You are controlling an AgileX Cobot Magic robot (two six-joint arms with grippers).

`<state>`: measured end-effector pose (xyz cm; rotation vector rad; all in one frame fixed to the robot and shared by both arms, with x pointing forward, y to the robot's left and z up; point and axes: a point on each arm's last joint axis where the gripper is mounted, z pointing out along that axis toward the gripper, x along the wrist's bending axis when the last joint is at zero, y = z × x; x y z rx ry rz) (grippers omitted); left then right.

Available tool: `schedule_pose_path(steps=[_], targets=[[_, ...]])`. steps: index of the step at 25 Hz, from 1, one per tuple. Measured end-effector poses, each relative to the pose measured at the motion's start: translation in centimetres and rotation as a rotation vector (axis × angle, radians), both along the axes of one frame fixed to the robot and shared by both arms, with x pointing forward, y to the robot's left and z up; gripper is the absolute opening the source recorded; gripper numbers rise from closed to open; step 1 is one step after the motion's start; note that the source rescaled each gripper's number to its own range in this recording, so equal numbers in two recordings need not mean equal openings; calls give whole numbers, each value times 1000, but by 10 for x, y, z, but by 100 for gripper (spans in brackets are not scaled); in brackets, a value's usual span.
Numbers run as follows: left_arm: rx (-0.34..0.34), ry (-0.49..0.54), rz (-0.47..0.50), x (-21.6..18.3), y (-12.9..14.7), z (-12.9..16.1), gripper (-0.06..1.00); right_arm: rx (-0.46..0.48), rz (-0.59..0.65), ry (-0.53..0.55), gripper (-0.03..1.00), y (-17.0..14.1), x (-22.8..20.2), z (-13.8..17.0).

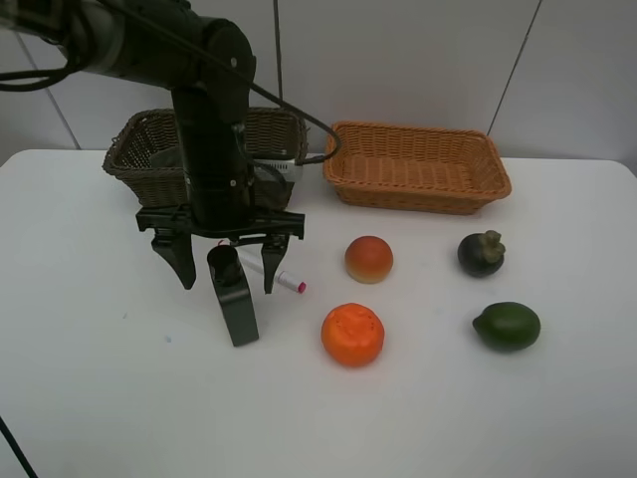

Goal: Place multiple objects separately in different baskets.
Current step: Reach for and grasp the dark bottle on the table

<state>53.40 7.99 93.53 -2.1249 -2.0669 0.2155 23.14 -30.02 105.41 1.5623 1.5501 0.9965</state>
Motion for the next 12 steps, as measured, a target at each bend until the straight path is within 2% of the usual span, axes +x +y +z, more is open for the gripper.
schedule_pose_path(steps=[7,12], targets=[[30,40,2,3,-2,-27,100,0,0,0,100,0,0,0],[29,41,-6,3,-2,-28,99,0,0,0,100,0,0,0]])
